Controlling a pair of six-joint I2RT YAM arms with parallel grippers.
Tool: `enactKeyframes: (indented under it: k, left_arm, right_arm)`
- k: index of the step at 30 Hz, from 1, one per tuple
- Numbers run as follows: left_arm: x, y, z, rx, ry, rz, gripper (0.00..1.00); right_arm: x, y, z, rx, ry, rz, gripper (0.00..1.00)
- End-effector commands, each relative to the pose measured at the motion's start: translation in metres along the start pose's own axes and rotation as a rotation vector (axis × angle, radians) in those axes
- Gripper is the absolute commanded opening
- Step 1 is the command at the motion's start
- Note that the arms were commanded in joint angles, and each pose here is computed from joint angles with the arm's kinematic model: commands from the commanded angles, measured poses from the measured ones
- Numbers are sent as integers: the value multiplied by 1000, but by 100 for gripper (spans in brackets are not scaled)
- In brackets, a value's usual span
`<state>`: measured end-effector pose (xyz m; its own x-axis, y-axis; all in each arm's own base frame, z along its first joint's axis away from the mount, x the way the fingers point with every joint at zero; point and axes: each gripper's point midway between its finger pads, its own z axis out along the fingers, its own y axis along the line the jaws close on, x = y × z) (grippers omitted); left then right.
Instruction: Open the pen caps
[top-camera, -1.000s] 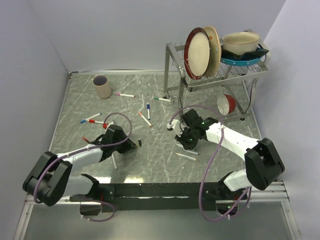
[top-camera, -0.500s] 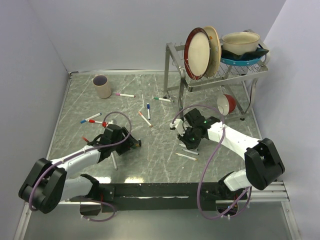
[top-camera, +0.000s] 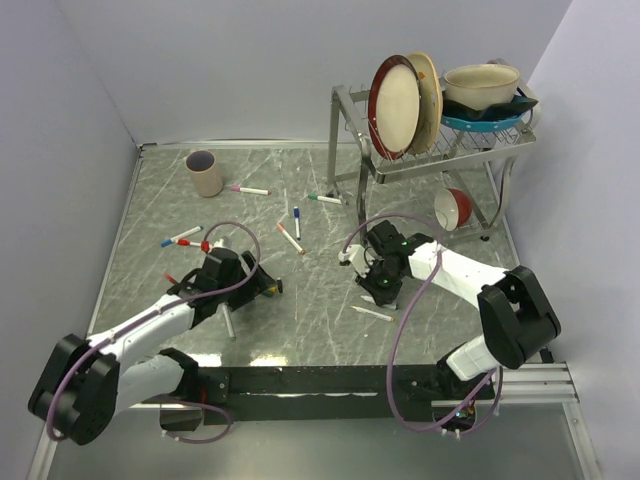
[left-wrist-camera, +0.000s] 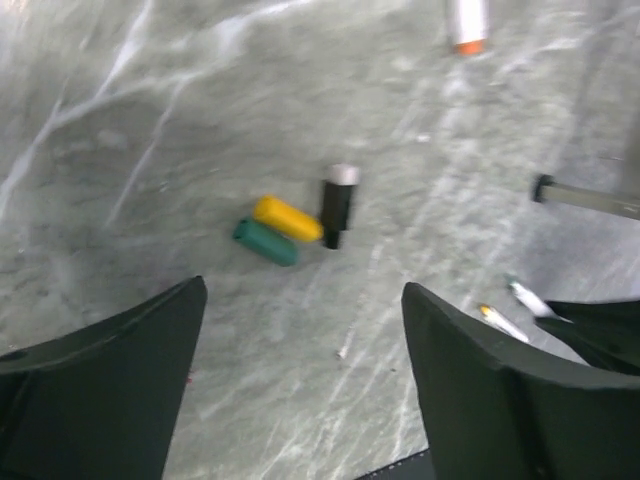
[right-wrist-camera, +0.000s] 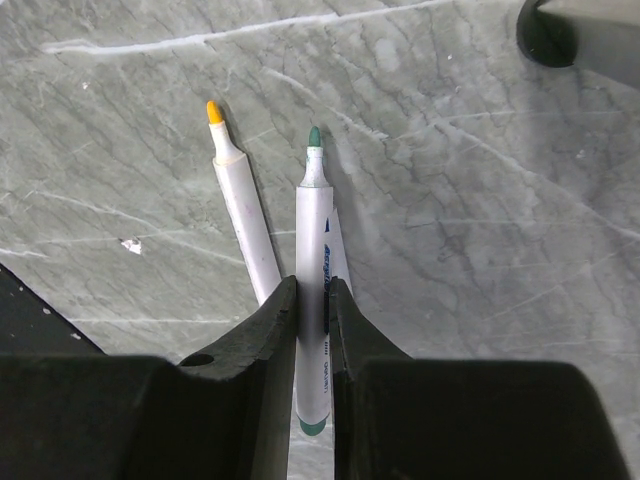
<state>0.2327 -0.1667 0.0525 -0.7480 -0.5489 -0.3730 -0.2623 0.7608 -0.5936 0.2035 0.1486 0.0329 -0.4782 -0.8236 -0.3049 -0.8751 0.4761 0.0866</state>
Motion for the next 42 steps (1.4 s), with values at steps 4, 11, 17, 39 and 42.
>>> enactKeyframes:
  k: [4, 11, 17, 39, 42]
  left_arm:
    - [-36, -44, -27, 131, -119, 81, 93]
    - [-47, -57, -19, 150, -140, 98, 95]
    - [-74, -77, 10, 100, -160, 65, 88]
    - [-129, -71, 127, -530, -70, 3, 41]
    - [-125, -72, 134, -532, -49, 16, 41]
  right_arm:
    - [6, 3, 2, -28, 27, -6, 29]
    - [3, 3, -3, -19, 9, -15, 39]
    - [-7, -1, -15, 18, -43, -30, 43]
    - [-36, 8, -66, 81, -274, -129, 50]
    - [-36, 11, -65, 70, -276, -136, 50]
